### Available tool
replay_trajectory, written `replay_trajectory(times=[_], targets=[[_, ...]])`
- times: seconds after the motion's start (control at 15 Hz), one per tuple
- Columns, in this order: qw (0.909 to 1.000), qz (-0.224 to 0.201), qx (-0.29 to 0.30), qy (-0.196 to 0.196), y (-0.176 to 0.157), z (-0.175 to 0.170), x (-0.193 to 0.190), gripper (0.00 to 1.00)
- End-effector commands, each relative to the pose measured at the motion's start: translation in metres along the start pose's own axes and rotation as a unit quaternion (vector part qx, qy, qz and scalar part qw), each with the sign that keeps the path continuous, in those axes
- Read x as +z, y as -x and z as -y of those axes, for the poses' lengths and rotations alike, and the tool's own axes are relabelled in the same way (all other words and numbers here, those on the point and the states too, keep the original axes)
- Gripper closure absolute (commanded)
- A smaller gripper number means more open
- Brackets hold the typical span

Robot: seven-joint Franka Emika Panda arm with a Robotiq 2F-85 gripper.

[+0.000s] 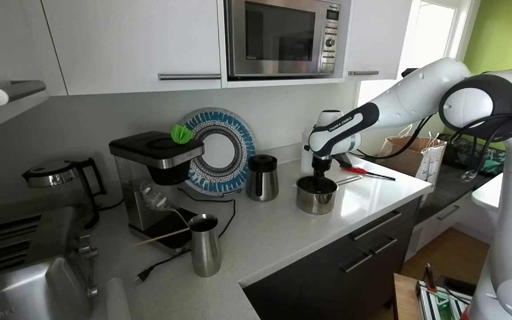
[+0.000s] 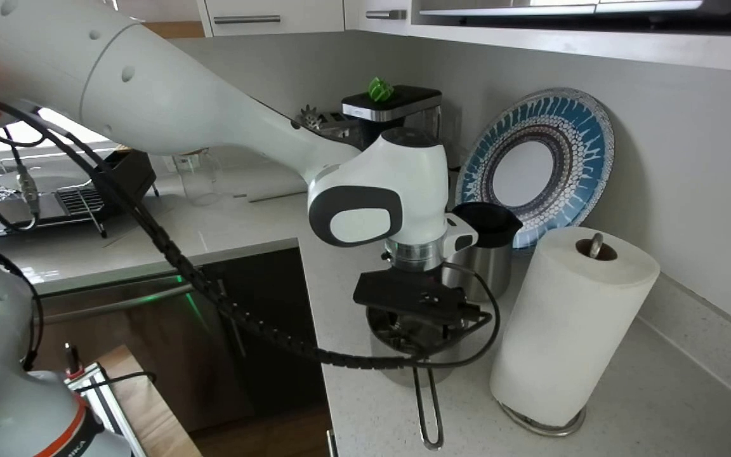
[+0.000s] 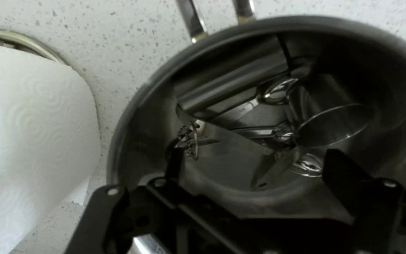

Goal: Pick up the silver measuring spoon from the silver pot and put it on the kitchen counter

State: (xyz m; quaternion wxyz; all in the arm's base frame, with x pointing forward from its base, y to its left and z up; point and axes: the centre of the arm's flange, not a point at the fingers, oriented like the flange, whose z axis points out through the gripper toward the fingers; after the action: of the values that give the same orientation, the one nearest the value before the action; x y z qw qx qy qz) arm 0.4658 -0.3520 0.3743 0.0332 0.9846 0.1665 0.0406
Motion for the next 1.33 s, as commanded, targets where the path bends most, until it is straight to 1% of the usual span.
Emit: replay_trajectory(times=[0.0,0.2,0.33,0.4,0.47,0.53,0.6,0.67,0.87,1.0,1.2,1.27], targets=[[0.9994,0.004,0.032,-0.011,-0.010,-0.003,0.027,0.00],[0.9985,0.017,0.049,-0.019,-0.016,-0.003,0.041,0.00],[0.9977,0.036,0.056,-0.015,-0.016,-0.002,0.051,0.00],[0.9972,0.041,0.061,-0.013,-0.016,-0.003,0.056,0.05],[0.9968,0.043,0.066,-0.014,-0.016,-0.003,0.059,0.26],[0.9964,0.046,0.071,-0.015,-0.015,-0.004,0.062,0.29],[0.9960,0.047,0.074,-0.016,-0.015,-0.005,0.064,0.30],[0.9957,0.048,0.078,-0.014,-0.015,-0.006,0.062,0.36],[0.9951,0.045,0.087,-0.011,-0.014,-0.010,0.051,0.62],[0.9949,0.048,0.088,-0.007,-0.014,-0.012,0.045,0.75],[0.9946,0.054,0.089,-0.004,-0.014,-0.011,0.040,0.98],[0.9943,0.057,0.090,-0.004,-0.014,-0.011,0.039,1.00]])
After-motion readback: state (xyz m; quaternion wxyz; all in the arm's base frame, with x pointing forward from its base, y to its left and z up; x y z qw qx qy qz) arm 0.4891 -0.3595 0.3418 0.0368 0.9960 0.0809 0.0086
